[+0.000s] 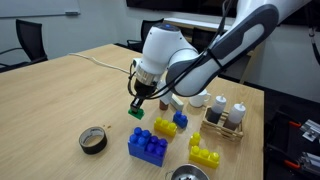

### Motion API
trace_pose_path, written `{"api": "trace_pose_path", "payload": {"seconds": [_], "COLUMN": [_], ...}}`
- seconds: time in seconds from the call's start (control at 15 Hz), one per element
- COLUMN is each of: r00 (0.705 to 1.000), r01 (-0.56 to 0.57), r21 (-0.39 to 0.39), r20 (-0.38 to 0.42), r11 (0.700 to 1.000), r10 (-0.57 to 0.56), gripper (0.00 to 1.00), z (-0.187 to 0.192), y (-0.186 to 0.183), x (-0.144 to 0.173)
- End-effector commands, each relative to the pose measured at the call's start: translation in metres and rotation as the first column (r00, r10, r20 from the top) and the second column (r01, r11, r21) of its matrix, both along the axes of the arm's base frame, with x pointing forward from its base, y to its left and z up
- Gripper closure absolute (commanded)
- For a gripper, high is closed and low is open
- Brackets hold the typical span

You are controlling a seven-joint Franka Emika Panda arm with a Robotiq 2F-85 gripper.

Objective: Pick up the green object from the blue object and put it on the table

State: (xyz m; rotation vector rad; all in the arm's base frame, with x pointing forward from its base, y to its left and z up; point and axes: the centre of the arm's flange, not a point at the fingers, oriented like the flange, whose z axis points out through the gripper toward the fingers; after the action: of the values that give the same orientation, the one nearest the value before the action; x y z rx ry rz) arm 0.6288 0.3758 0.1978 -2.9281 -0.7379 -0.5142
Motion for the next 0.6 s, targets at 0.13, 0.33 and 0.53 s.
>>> {"api": "trace_pose_path", "payload": {"seconds": [0.13,0.33,0.53], "r00": [0.996,0.989,0.981], "r01": [-0.078,-0.138,-0.175], "r21": [0.030,-0.032,-0.038], "r20": [-0.029,-0.051,-0.088], "r11": [0.996,0.990,0.984], "r10": [0.079,0.137,0.171], "gripper": [0.93,0.93,0.45], "z": [-0.028,-0.036,-0.039], "y": [0.020,0.021,0.022], "x": [0.024,0.027,0.027]}}
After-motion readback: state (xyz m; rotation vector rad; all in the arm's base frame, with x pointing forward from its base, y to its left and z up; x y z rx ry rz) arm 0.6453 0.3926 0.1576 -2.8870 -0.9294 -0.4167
